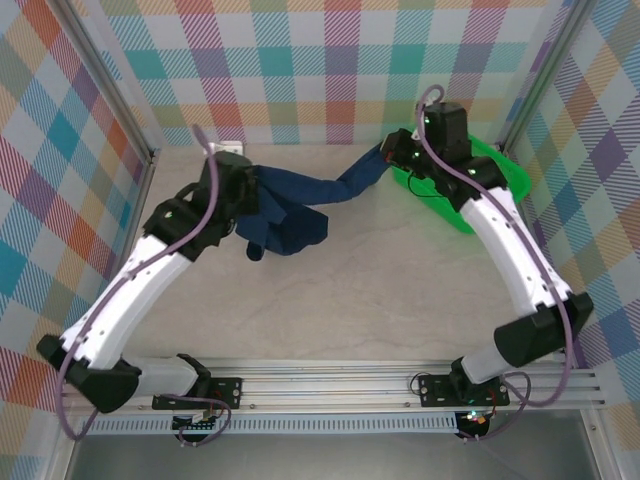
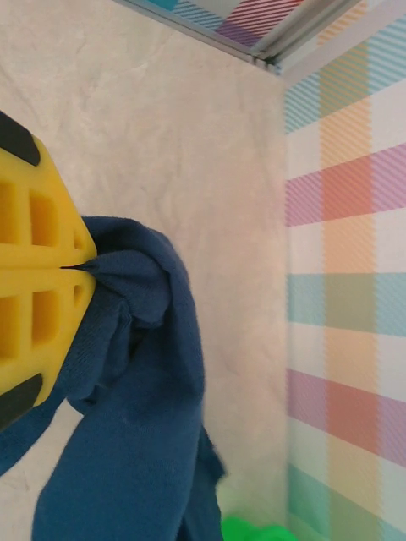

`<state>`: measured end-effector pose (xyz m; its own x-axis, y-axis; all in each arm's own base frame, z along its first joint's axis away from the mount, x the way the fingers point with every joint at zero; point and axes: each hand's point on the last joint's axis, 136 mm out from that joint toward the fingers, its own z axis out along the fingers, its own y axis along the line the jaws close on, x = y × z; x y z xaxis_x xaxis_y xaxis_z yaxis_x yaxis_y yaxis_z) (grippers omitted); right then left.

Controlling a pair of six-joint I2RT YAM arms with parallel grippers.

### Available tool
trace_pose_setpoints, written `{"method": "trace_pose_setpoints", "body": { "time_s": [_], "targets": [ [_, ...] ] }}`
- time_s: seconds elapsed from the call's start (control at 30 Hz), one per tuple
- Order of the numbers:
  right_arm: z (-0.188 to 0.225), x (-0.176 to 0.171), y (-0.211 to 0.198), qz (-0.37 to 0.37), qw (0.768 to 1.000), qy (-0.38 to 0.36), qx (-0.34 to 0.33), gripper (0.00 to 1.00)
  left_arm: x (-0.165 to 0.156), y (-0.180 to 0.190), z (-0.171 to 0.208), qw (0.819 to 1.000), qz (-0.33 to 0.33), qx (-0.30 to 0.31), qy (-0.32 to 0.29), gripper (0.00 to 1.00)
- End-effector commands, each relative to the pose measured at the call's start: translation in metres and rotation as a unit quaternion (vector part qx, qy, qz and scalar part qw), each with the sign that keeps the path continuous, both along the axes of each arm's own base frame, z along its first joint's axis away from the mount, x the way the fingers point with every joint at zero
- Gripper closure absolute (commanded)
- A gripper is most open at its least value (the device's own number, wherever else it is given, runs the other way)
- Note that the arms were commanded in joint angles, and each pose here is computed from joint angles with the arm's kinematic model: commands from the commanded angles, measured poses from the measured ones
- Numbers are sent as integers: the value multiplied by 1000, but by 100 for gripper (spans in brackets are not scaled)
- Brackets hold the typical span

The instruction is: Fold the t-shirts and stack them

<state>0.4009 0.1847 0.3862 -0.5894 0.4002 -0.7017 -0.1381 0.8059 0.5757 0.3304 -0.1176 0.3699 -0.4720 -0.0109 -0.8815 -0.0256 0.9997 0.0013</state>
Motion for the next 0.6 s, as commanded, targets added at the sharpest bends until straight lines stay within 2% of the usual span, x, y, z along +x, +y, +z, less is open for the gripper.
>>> {"method": "trace_pose_setpoints", "body": {
  "time_s": [0.0, 0.17, 0.3, 0.4, 0.47, 0.57],
  "targets": [
    [52, -36, -12, 11, 996, -89, -7, 100, -27, 18, 69, 994, -10, -53, -99, 100],
    [108, -86, -38, 0, 984, -177, 15, 100, -68, 37, 125, 975, -28, -131, -179, 100],
    [130, -97, -44, -5, 980, -199, 25, 100, -72, 42, 151, 968, -18, -150, -202, 100],
    [126, -79, -39, -12, 983, -183, 20, 100, -46, 36, 152, 975, 7, -126, -182, 100],
    [113, -56, -30, -15, 987, -156, 16, 100, -16, 32, 142, 981, 27, -109, -157, 100],
    [72, -7, -15, -23, 996, -91, 10, 100, 50, 51, 96, 985, 94, -126, -72, 100]
  ]
}}
